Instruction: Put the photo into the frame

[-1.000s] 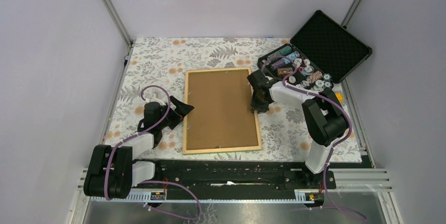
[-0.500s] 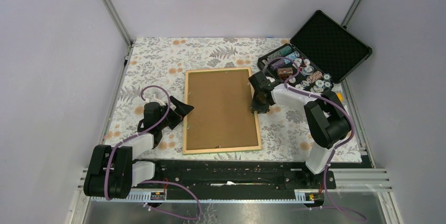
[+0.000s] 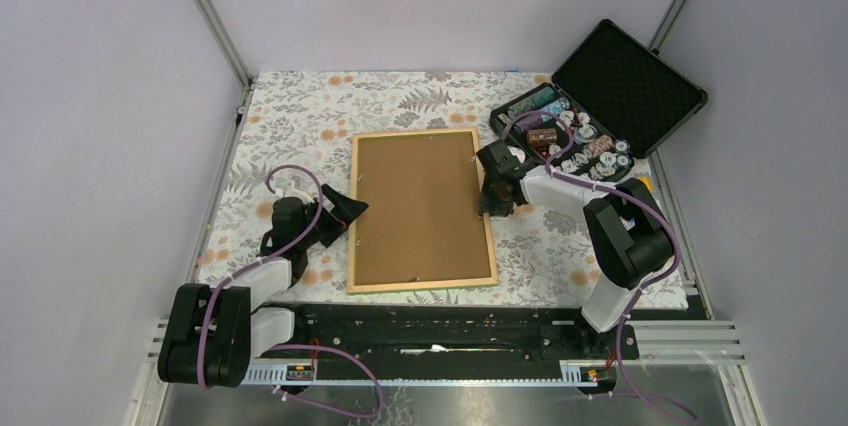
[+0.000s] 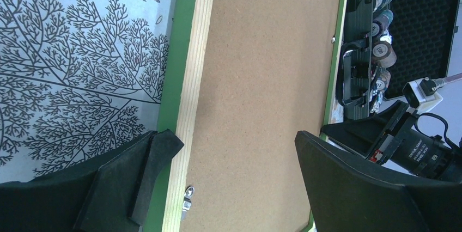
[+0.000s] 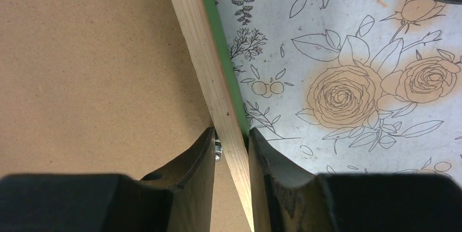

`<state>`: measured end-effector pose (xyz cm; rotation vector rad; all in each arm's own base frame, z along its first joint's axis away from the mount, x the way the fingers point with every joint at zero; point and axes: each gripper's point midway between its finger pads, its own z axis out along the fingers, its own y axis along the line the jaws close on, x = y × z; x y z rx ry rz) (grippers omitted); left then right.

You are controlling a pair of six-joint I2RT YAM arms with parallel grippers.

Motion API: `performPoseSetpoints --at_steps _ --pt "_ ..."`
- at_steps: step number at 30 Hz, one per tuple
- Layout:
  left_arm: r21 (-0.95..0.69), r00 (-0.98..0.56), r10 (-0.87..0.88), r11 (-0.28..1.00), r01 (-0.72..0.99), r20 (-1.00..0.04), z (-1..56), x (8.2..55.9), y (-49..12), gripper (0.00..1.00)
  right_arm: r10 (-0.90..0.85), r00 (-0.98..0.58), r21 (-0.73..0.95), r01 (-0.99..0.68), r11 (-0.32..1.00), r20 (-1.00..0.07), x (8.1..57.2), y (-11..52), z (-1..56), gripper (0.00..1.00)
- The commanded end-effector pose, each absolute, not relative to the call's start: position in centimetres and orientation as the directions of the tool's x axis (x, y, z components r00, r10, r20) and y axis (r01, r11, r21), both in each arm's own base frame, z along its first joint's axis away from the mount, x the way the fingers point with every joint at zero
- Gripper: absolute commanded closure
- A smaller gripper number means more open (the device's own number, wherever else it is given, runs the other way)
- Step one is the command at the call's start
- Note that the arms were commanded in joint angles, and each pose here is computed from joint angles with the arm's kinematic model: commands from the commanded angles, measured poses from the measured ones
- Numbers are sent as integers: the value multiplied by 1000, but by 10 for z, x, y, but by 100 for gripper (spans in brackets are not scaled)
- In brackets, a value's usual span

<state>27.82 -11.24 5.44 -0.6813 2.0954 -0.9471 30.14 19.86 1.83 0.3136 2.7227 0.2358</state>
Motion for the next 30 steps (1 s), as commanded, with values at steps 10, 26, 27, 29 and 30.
performPoseSetpoints --at_steps 10,26,27,29,30 --pt "-806 -580 -698 581 -117 -419 66 278 -114 1 249 -867 310 117 944 -432 325 218 35 100" --pt "-745 -638 -635 652 -141 -436 84 276 -112 1 227 -848 320 73 945 -479 330 213 28 100" --pt "-734 -641 -632 661 -152 -436 87 274 -110 1 224 -849 320 69 945 -478 329 213 27 100" --pt "-714 -654 -618 680 -167 -436 94 269 -111 1 222 -846 328 59 943 -484 329 214 27 100" --pt "-702 -660 -614 689 -180 -433 96 266 -110 1 221 -846 331 57 942 -486 329 215 28 100"
